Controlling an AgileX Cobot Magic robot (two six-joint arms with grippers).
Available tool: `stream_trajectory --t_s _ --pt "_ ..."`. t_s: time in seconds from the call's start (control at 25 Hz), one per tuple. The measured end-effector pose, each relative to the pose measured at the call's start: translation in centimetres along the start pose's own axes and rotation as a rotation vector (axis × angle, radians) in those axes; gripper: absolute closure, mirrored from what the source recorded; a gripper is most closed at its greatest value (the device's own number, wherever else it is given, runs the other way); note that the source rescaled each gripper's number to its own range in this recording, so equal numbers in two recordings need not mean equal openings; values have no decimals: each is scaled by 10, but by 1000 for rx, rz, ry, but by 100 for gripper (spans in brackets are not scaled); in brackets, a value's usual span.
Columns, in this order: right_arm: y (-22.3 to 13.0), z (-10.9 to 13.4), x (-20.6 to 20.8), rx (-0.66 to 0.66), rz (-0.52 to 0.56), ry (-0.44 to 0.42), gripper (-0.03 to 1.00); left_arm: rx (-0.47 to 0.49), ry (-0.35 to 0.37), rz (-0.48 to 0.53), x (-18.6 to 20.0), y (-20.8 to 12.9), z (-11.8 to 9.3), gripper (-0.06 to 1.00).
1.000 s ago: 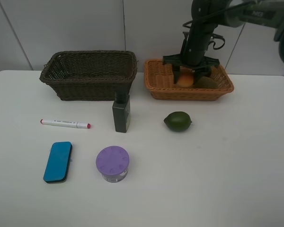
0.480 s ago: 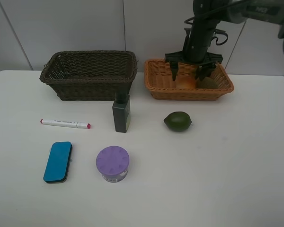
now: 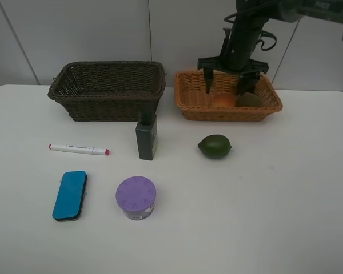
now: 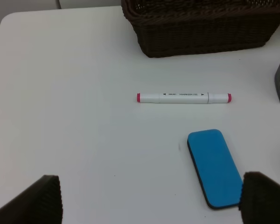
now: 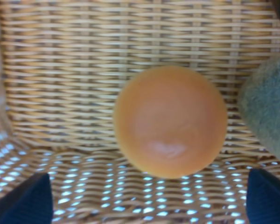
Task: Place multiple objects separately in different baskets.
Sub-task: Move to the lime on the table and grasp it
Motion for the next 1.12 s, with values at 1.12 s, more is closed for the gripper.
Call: stream_trajectory --t_s 1.12 --pt "-120 30 99 455 53 65 -3 0 1 0 0 0 0 -6"
Point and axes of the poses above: a point on each arm's last joint axis where the gripper is mounted, x pointing back along that axis away from the gripper, z along the wrist's bending axis when the last joint is at zero, y = z × x, the point moved 6 cm from there along -x, pointing out along that axis toward the gripper, and after that the axes turned 8 degrees about x, right-handed, at the moved point
